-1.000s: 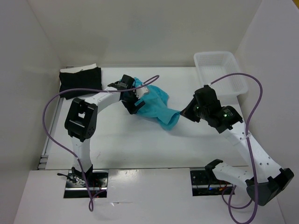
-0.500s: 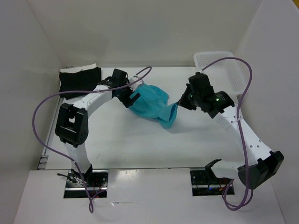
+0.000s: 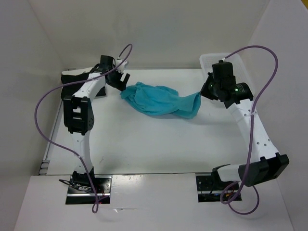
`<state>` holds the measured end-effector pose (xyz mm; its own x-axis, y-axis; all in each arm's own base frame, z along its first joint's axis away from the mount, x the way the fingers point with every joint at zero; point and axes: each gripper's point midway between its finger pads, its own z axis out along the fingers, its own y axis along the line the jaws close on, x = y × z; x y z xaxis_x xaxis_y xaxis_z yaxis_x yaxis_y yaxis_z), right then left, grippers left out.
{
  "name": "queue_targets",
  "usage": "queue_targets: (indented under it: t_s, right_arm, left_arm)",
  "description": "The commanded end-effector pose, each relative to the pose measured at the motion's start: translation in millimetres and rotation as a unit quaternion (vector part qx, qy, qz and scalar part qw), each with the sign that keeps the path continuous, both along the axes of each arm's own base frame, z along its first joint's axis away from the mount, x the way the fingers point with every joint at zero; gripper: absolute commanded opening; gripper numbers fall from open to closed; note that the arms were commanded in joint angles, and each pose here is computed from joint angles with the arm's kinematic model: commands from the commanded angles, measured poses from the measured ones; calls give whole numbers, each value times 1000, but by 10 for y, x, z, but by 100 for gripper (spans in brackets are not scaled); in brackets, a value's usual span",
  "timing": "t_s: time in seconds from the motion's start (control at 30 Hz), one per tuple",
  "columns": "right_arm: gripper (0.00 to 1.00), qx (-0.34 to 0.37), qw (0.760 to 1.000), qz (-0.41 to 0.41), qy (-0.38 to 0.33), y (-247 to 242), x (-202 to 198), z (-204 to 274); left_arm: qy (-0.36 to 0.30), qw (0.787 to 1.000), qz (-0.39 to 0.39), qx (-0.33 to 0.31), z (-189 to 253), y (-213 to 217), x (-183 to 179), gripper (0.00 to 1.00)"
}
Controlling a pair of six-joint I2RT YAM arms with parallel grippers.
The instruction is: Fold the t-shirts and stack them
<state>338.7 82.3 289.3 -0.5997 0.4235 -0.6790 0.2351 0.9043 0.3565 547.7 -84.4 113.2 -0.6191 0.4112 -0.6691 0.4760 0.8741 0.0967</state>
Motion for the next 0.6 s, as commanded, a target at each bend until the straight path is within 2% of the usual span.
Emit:
queue_targets:
  t_s: [0.0,0.1,0.23,0.3,0.37,0.4,0.43,0.47,0.53,0.57]
  right_arm:
    - [0,-22,999,11,23,-19,40,-147]
    - [0,-19,999,14,25,5,73,-173]
    - [0,-16,999,14,30,-4,90,-204]
    - [0,-16,999,14,30,2,122,-221]
    - [0,-13,999,17,31,18,118,-221]
    - [0,-13,999,17,31,18,118,-221]
    - [0,-11,1000,17,22,17,113,-154]
    - [0,-11,1000,17,19,16,110,-109]
    - [0,-21,1000,12,13,-39,68,-27]
    - [0,-30,1000,7,1,-84,55,75]
  left_arm:
    - [65,995,-46,-67,-260,-408,-137,99]
    - [90,991,-61,-79,-401,-469,-224,99]
    - [113,985,-85,-95,-580,-572,-428,93]
    - [127,982,-102,-95,-653,-673,-561,80]
    - [126,983,-100,-86,-665,-684,-563,57]
    - [126,983,-100,-86,-665,-685,-563,28]
    - [126,984,-92,-89,-616,-646,-537,10]
    - [114,986,-86,-87,-465,-585,-524,1]
    - [77,990,-94,-68,-172,-529,-481,0]
    - [40,993,-102,-53,169,-480,-483,0]
